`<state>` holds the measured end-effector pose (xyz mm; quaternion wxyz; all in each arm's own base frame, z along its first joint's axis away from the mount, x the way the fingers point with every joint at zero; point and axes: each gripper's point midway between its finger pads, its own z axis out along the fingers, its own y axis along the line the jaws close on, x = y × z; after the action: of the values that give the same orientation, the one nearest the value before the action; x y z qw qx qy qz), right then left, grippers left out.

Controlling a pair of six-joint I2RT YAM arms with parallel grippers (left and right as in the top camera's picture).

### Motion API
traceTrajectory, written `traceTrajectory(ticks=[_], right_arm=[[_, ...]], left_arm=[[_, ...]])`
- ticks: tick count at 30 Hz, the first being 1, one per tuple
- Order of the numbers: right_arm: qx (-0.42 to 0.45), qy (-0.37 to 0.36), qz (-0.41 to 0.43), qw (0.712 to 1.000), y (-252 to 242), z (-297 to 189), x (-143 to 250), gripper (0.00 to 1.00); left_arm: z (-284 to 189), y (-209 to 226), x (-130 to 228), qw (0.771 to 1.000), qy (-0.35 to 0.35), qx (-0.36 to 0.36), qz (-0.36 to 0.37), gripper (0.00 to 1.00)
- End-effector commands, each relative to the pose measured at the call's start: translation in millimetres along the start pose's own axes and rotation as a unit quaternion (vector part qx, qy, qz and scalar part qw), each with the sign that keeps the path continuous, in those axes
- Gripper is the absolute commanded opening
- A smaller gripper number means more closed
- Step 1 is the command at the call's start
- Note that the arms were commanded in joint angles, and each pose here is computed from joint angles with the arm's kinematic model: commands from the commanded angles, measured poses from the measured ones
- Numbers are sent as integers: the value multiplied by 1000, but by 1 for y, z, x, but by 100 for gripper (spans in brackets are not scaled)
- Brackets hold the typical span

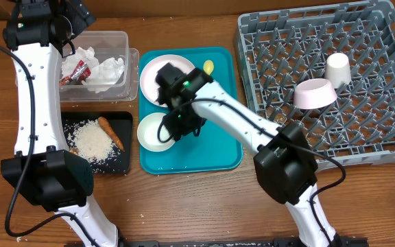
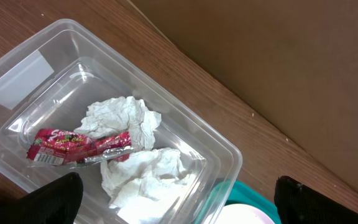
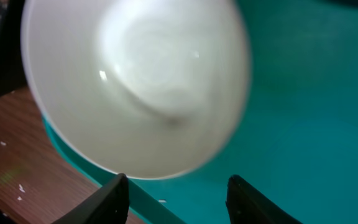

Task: Sort waste into correct bins and load items into the dishwasher
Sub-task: 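Move the right gripper back toward the white bowl on the teal tray, then grasp the rim of the white bowl with the right gripper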

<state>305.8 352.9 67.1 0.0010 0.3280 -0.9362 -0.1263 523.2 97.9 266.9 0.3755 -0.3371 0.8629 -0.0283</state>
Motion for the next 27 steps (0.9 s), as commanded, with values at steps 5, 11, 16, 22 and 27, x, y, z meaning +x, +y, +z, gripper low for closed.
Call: traceTrajectory(ticks=[5,11,16,22,27], right_arm=[[9,-56,-124,991,47,-13,-18,63],[24,-66,-138,988,54,-8,-21,65],[18,-51,-138,989,54,9,-13,65],[-11,-37,-150,988,73,13,-3,66],[-17,-37,-168,985,90,18,1,68]], left_arm=[[-12,-5,-7,1000,-12,9,-7,100],[-12,-5,-7,1000,-12,9,-7,100],[-12,-5,-7,1000,-12,9,-7,100],[-12,-5,-7,1000,-12,9,-7,100],[-12,-5,-7,1000,-12,9,-7,100]])
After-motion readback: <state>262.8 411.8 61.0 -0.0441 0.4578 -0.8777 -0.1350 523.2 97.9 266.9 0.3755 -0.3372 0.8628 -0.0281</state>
